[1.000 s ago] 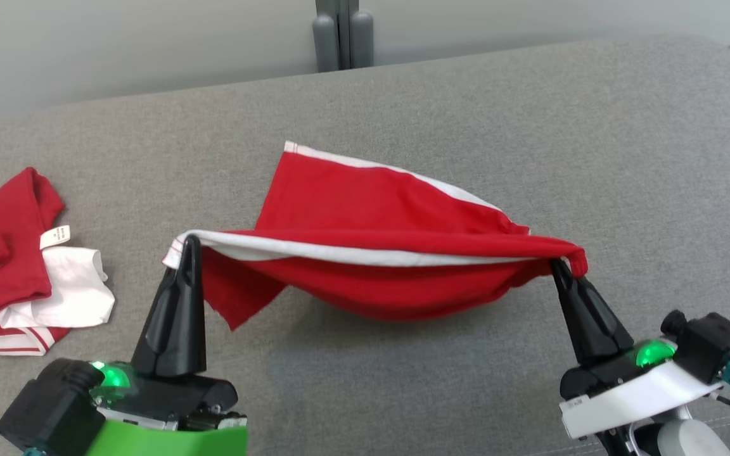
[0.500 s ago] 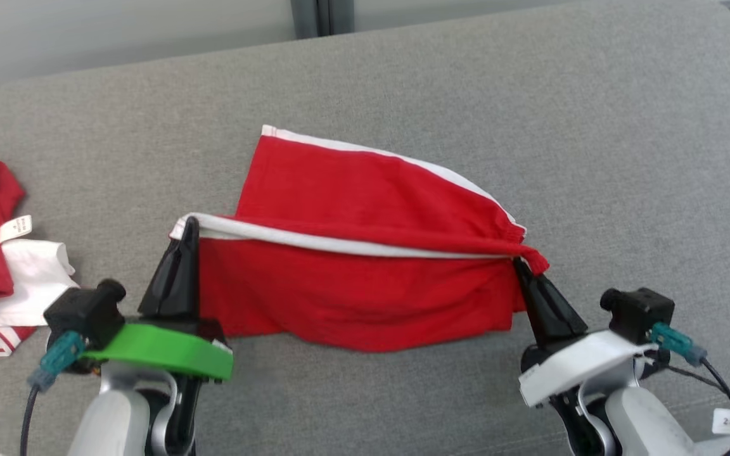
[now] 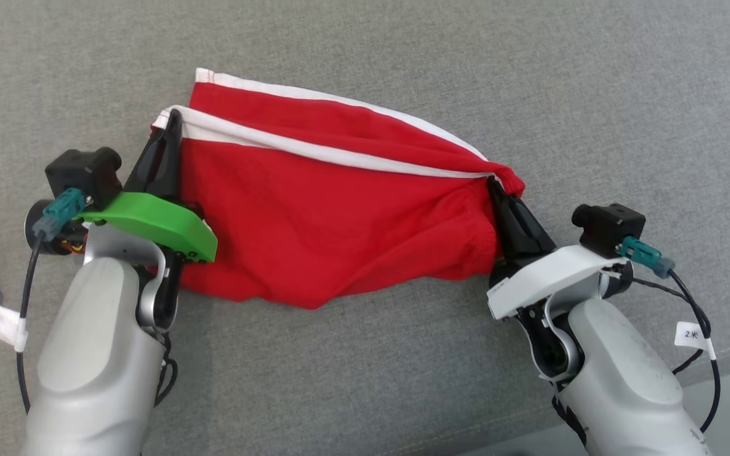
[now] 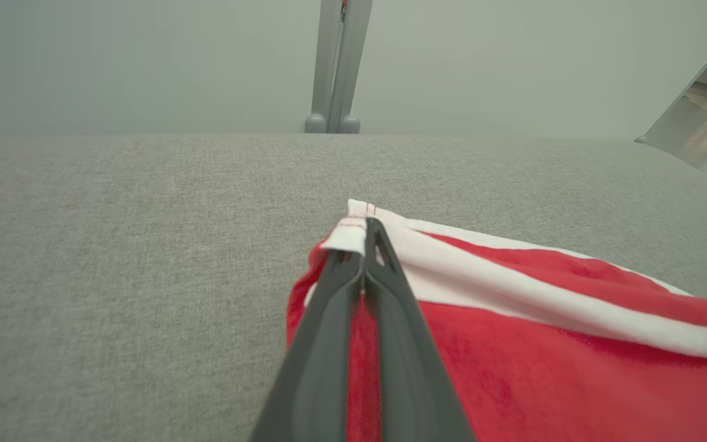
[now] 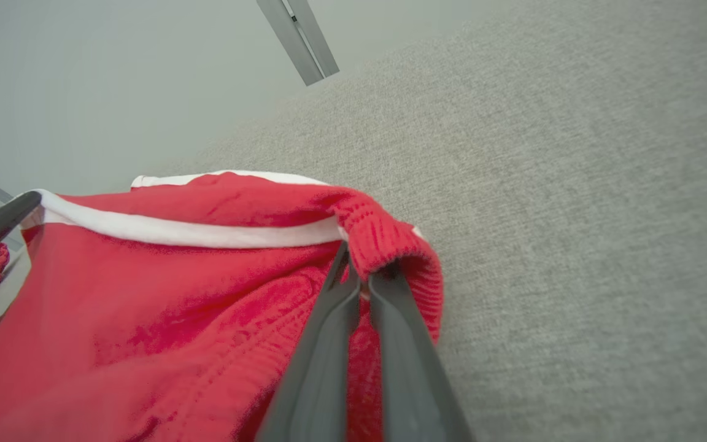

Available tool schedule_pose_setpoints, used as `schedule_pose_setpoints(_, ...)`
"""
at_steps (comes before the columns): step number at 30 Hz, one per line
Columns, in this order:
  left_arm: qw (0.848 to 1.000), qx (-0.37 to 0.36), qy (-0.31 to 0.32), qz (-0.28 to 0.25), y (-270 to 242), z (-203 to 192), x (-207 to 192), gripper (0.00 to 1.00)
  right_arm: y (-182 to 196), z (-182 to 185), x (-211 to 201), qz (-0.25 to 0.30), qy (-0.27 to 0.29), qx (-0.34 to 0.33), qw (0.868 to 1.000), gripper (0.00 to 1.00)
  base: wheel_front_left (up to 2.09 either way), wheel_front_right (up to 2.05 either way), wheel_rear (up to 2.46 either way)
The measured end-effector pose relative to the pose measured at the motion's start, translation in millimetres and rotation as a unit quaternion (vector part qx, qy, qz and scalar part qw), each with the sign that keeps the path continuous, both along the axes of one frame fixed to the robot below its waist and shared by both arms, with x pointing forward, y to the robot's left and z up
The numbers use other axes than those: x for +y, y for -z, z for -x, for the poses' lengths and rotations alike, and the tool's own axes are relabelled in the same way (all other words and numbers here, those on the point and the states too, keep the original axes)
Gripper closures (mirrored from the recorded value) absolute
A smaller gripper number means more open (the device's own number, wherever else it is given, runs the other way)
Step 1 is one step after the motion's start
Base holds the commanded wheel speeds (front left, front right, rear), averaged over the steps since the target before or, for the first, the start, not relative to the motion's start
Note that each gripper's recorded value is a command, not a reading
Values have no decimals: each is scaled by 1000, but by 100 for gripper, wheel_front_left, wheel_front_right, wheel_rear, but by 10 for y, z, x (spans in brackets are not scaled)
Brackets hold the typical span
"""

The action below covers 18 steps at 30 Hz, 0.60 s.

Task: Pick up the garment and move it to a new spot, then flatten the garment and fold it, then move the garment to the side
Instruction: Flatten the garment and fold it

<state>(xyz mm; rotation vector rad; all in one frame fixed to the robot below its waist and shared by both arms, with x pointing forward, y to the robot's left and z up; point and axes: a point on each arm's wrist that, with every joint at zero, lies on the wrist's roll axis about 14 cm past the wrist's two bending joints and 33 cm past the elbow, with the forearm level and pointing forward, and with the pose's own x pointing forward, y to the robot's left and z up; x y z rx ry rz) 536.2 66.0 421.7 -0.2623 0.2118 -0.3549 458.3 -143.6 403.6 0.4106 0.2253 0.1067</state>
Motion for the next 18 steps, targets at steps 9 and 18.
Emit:
schedule_pose_setpoints(9, 1000, 11, 17, -13, 239, -235, -175, 100, 172, -100, -63, 4, 7, 20, 1000, 100, 0, 0, 0)
schedule_pose_setpoints(18, 999, -7, 27, -22, 155, -347, -271, 0, 22, -148, -93, 0, 12, -2, 1000, 0, 0, 0, 0)
